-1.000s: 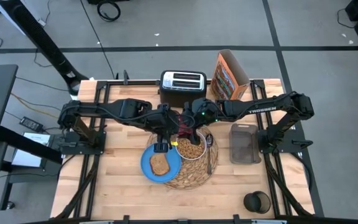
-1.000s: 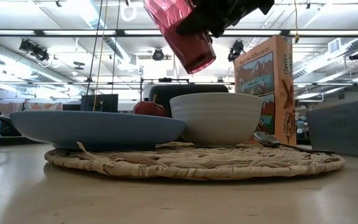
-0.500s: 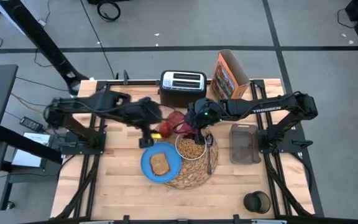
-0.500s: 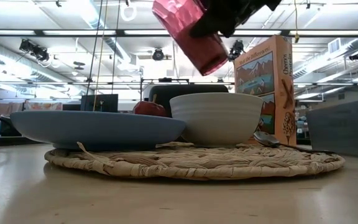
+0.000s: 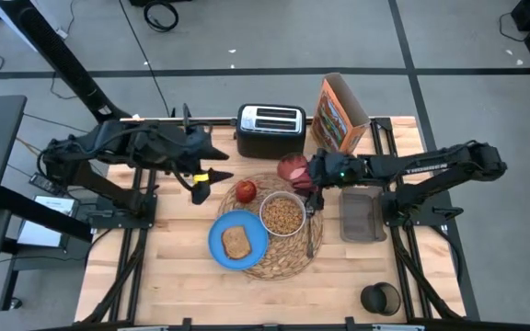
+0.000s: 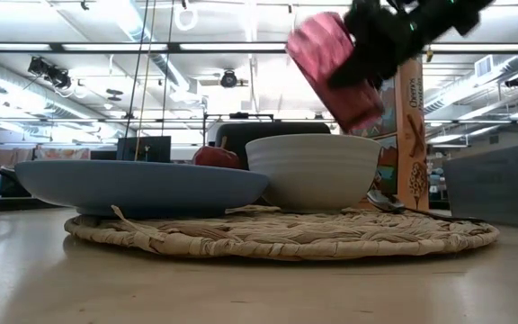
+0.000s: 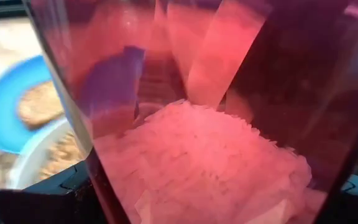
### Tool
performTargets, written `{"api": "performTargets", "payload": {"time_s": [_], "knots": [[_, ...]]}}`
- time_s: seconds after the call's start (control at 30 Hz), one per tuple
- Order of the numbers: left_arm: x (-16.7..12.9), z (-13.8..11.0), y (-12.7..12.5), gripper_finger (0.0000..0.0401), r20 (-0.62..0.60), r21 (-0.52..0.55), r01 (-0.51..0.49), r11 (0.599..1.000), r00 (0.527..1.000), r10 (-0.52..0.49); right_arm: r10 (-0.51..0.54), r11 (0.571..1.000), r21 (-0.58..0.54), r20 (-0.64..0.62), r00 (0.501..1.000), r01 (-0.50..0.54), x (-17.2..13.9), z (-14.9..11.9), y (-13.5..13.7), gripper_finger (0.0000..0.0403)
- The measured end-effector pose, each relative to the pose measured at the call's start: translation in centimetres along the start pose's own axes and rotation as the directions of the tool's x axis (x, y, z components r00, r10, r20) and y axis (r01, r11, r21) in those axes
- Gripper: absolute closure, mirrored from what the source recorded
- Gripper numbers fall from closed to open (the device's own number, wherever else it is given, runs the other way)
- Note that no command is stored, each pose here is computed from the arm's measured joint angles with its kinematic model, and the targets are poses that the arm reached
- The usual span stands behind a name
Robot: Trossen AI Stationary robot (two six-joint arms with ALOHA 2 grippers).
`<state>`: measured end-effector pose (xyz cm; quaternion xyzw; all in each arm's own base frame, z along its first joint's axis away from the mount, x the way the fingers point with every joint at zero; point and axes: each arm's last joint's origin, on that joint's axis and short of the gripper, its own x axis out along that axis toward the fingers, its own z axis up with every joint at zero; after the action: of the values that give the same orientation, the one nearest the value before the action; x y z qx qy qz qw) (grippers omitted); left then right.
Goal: Arrange a breakfast setting
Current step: Move the glass on the top right of the table mat
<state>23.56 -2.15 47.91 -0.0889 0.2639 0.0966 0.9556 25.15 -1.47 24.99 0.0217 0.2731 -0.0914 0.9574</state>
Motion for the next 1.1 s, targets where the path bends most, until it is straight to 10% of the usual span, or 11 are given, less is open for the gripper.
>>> {"api": "performTargets", "payload": {"time_s": [0.47, 1.1], "knots": [[3.7, -4.8, 2.6, 0.0173, 0.194, -0.075, -0.053, 0.996, 0.979, 0.067, -0.336, 0.927, 0.209, 0.091, 0.937, 0.312, 1.3, -7.2, -1.7, 0.0049], [5.5, -7.7, 3.8, 0.0173, 0.202, -0.070, -0.008, 0.998, 0.979, 0.022, -0.528, 0.822, 0.352, 0.175, 0.831, 0.448, 5.4, -10.8, -4.0, 0.0049]]}}
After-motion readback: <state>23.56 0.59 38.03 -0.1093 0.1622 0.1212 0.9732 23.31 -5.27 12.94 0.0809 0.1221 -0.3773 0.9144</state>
